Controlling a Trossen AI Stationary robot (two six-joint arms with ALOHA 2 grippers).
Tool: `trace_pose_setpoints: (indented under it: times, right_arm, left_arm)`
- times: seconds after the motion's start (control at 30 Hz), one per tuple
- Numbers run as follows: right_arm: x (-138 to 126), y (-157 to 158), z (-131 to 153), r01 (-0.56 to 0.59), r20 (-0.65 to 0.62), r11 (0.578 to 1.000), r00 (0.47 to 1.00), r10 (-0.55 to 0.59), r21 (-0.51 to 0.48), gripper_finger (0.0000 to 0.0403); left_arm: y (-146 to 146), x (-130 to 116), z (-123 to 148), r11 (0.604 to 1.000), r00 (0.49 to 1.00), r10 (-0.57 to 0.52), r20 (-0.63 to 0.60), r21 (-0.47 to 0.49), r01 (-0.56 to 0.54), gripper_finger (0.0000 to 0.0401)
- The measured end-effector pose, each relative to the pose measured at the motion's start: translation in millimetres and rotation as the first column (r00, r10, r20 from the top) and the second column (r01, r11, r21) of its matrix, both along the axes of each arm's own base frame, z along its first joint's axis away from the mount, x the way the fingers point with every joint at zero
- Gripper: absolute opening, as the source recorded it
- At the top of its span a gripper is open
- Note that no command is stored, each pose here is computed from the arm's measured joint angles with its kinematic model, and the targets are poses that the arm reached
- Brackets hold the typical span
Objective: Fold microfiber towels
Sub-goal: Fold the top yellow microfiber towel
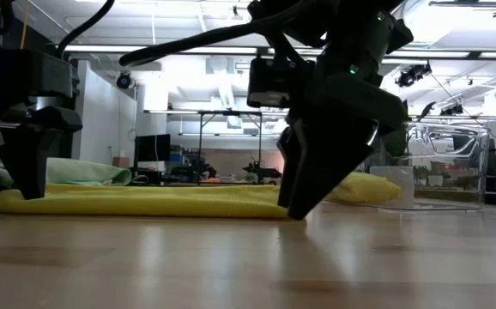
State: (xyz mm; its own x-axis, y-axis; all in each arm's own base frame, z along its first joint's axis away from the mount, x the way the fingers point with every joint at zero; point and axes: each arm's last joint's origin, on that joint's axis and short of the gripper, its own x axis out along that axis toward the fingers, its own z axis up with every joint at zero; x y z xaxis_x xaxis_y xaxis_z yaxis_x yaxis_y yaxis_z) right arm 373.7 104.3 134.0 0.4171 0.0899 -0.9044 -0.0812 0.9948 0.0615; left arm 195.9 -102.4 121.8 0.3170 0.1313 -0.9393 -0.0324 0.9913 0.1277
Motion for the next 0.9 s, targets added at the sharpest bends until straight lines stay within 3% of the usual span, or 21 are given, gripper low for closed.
trace_pose_setpoints:
  times: [0.27,0.4,0.7,0.9]
  right_arm:
    - [-1.7,4.9,-0.4,0.038,-0.005,0.999,0.999,-0.038,0.005,0.0260]
    - [-2.2,4.2,-0.9,0.101,-0.014,0.995,0.995,-0.101,0.014,0.0236]
    - [-3.1,2.4,-1.8,0.124,-0.013,0.992,0.992,-0.124,-0.031,0.0106]
    - [-3.7,2.2,-2.1,0.141,-0.019,0.989,0.990,-0.142,-0.031,0.0014]
  left_arm:
    - [0.1,-1.2,-0.2,1.000,1.000,-0.005,-0.022,-0.012,0.004,0.0216]
    - [0.2,-1.9,-0.2,1.000,1.000,-0.008,-0.030,-0.015,0.008,0.0214]
    - [0.9,-3.6,-0.5,1.000,0.999,-0.017,-0.043,0.009,0.018,0.0172]
    - [2.0,-5.1,-0.6,0.999,0.998,-0.032,-0.056,0.038,0.034,0.0102]
